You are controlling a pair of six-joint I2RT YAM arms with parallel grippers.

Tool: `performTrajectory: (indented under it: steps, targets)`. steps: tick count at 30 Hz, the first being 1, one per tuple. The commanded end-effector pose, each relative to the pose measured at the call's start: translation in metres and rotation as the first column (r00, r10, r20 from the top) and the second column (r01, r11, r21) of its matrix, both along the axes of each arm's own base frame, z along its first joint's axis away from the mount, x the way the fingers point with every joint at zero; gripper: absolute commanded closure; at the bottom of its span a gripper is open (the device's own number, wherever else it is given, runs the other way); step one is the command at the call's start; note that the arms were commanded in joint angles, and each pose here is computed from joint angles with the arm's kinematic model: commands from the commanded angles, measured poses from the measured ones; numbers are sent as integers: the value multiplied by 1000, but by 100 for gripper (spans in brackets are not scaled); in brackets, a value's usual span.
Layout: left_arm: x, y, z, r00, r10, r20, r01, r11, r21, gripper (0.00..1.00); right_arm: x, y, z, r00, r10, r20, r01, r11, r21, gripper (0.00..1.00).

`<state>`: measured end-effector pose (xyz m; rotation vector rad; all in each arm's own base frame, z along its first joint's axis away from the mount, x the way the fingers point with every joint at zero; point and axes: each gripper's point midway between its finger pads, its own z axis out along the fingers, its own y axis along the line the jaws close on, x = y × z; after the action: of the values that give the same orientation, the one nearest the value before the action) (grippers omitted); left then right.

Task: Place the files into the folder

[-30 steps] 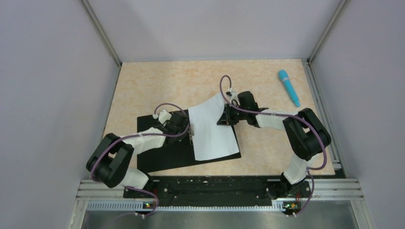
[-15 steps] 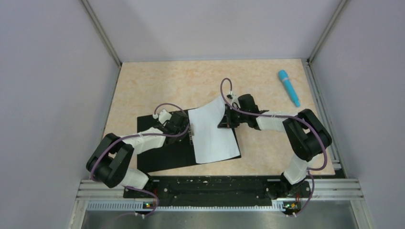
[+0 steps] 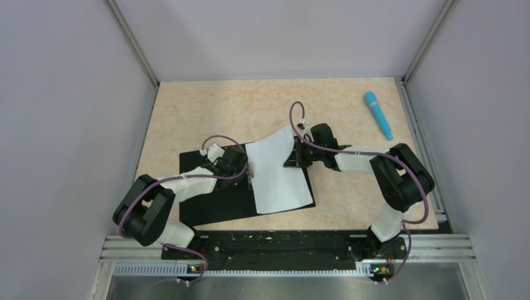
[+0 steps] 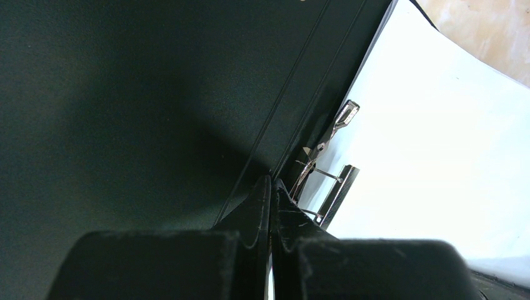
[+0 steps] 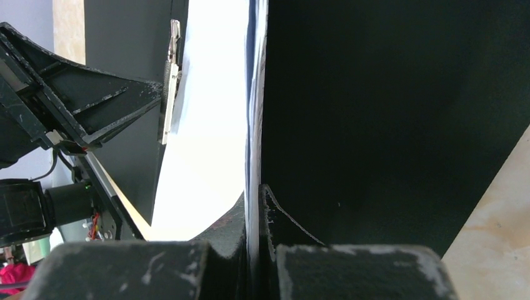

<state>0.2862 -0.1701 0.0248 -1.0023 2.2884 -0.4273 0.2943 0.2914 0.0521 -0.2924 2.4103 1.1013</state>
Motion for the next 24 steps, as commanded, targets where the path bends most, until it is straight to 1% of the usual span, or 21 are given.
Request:
performTrajectory:
  steps: [1, 11, 17, 24]
  targets:
    - [-3, 2, -6, 1000, 0, -14, 1, 1000, 18, 100, 3, 9, 20, 998, -13, 57, 10, 999, 42, 100]
    - [-3, 2, -7, 1000, -2, -16, 2, 1000, 16, 100, 8, 2, 21, 994, -72, 76, 70, 997, 28, 100]
    - [-3, 1, -7, 1000, -6, -16, 6, 1000, 14, 100, 4, 7, 24, 996, -39, 81, 35, 998, 52, 100]
    - [-4, 0, -8, 1000, -8, -17, 8, 1000, 12, 100, 7, 12, 24, 996, -21, 88, 17, 999, 49, 100]
